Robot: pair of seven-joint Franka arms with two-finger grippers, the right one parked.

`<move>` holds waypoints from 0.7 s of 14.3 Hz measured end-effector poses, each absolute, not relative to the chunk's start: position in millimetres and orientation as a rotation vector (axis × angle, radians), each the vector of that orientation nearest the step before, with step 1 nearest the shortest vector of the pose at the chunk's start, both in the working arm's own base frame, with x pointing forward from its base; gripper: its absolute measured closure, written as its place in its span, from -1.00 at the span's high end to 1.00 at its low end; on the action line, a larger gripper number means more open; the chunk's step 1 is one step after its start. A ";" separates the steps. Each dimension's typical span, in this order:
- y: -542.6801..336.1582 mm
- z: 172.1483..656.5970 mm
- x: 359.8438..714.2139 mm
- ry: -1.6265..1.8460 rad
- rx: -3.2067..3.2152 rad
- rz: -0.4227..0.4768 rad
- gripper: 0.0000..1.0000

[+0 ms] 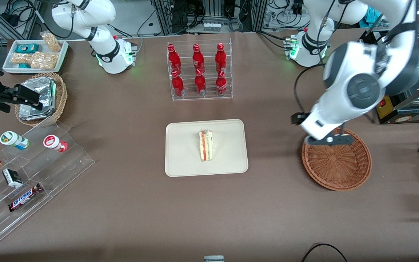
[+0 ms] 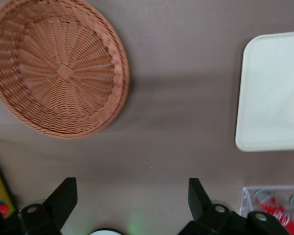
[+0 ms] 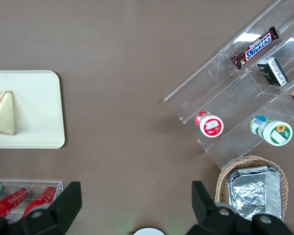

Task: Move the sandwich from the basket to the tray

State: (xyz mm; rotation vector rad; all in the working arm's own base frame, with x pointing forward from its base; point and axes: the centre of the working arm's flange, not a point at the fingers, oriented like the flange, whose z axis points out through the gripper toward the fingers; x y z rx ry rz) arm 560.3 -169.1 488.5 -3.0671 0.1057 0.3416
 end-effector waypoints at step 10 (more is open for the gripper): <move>-81.6 575.2 545.9 0.191 -3.160 0.242 1.00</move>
